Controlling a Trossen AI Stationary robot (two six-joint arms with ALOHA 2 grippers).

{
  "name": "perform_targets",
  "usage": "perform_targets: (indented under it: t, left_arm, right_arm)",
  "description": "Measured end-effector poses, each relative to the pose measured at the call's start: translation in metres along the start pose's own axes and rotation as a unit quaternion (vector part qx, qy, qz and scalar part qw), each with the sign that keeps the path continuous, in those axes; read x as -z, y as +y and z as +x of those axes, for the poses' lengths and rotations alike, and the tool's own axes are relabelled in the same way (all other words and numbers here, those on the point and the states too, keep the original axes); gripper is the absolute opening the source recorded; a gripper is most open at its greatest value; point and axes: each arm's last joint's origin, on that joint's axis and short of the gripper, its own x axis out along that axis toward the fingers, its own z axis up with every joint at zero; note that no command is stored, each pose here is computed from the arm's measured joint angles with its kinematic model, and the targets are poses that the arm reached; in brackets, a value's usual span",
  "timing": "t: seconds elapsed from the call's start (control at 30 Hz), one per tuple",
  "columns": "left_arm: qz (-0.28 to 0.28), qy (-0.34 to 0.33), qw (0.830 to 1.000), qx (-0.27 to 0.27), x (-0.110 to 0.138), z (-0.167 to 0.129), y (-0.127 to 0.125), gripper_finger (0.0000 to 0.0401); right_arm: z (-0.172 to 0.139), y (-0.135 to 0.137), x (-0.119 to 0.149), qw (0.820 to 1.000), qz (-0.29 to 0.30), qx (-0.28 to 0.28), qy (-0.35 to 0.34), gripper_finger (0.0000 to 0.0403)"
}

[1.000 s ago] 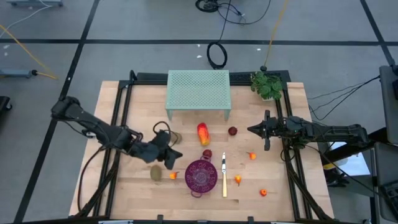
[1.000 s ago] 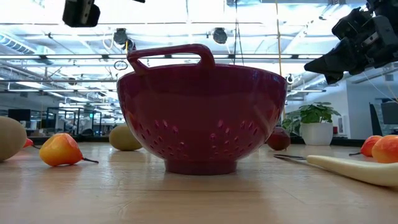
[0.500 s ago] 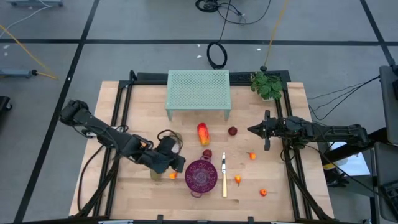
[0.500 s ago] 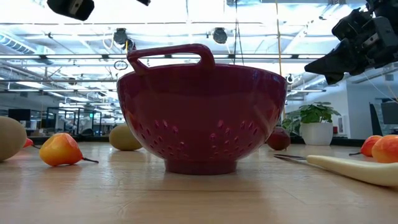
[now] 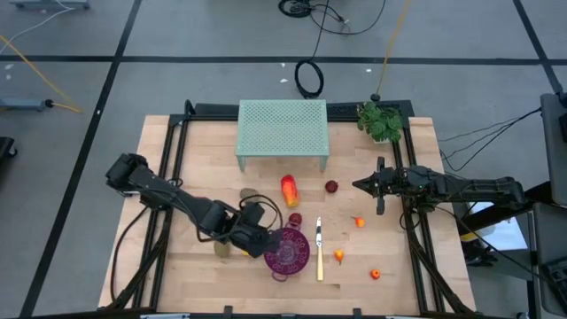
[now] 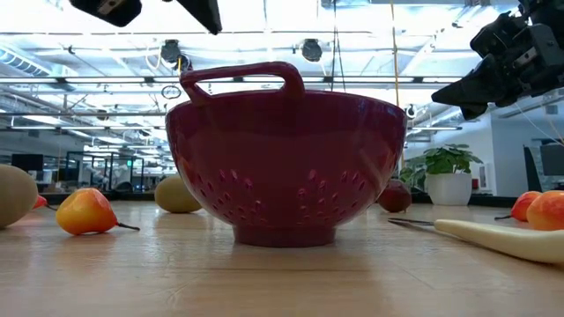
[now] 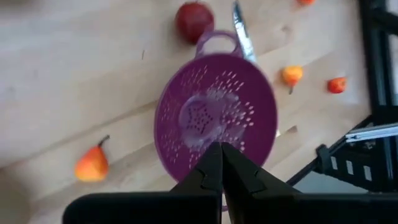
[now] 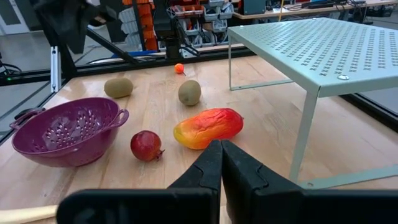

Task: Pick & Place Fruit
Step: Put the violet strainer bowl on the shelf

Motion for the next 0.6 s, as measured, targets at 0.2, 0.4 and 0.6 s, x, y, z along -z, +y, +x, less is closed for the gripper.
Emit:
perform_targets:
  t: [0.2,0.4,0.6]
  left_arm:
    - [-0.042,0.010,0.999,-0.011,0.006,0.007,0.001,0.0000]
    - [-0.091,0.016,0.995,-0.028,0.013,0.015,0.002,0.0000]
    - [-0.122,0.019,0.991,-0.056,0.015,0.023,0.006,0.0000]
  right_arm:
    - [0.000,0.000,0.000,1.000,-0.020,0.000,0.001,0.0004]
    - [0.000,0.000,0.000,0.999,-0.051,0.001,0.001,0.0004]
    - [0.000,0.000,0.000,0.999,-0.048,0.000,0.001,0.0004]
